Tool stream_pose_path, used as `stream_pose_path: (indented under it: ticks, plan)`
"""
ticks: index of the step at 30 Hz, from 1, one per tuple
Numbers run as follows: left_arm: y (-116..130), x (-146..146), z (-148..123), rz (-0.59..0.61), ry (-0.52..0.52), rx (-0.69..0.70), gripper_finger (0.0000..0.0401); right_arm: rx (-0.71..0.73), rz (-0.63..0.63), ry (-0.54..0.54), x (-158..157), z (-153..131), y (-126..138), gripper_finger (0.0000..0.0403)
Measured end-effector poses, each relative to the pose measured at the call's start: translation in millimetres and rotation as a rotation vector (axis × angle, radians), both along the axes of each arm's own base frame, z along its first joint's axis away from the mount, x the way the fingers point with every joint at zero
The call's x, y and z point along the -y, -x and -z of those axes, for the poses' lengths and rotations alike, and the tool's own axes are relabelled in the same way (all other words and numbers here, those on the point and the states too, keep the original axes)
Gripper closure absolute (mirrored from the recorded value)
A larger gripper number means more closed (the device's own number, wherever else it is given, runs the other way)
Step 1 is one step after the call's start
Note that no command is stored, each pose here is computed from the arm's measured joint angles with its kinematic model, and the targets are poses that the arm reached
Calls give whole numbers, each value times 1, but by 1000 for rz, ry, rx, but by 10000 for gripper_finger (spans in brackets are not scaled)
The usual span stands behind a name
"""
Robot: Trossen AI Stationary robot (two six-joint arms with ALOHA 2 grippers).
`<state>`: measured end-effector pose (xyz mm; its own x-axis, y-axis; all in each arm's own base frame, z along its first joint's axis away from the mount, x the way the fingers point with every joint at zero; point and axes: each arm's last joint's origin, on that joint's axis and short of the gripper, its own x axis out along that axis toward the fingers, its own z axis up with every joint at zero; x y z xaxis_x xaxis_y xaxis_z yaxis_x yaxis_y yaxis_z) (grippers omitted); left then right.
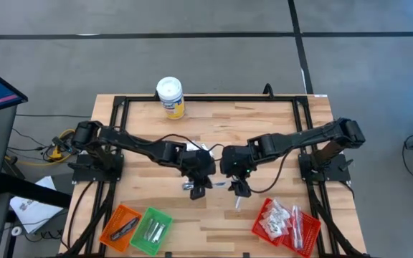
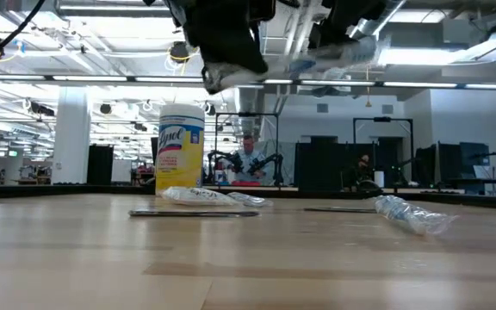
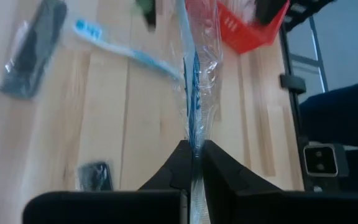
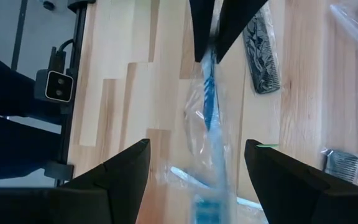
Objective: Pick & Place Travel size toiletries
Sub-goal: Put the blue toothbrush into the right red basket
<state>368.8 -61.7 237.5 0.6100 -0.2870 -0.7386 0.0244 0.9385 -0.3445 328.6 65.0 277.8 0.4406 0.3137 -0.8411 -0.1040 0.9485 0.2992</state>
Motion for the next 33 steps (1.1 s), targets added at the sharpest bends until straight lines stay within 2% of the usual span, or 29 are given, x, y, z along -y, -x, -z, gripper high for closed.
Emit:
stream_pose_path:
  ticks: [8, 14, 21, 26, 33]
  plan:
    - [9, -4, -25, -4, -39, 95, 393, -26, -1, 5, -1, 1, 2, 148]
    - [7, -1, -22, 24, -5, 85, 393, 14, 20, -17, -1, -1, -2, 148]
    - [7, -2, -19, 10, -20, 65, 393, 19, 41, -31, -1, -2, -3, 158]
    - [7, -2, -19, 7, -24, 67, 393, 9, 43, -34, -1, -2, -2, 218]
    - [7, -2, -19, 13, -21, 66, 392, 4, 56, -42, -1, -2, -2, 360]
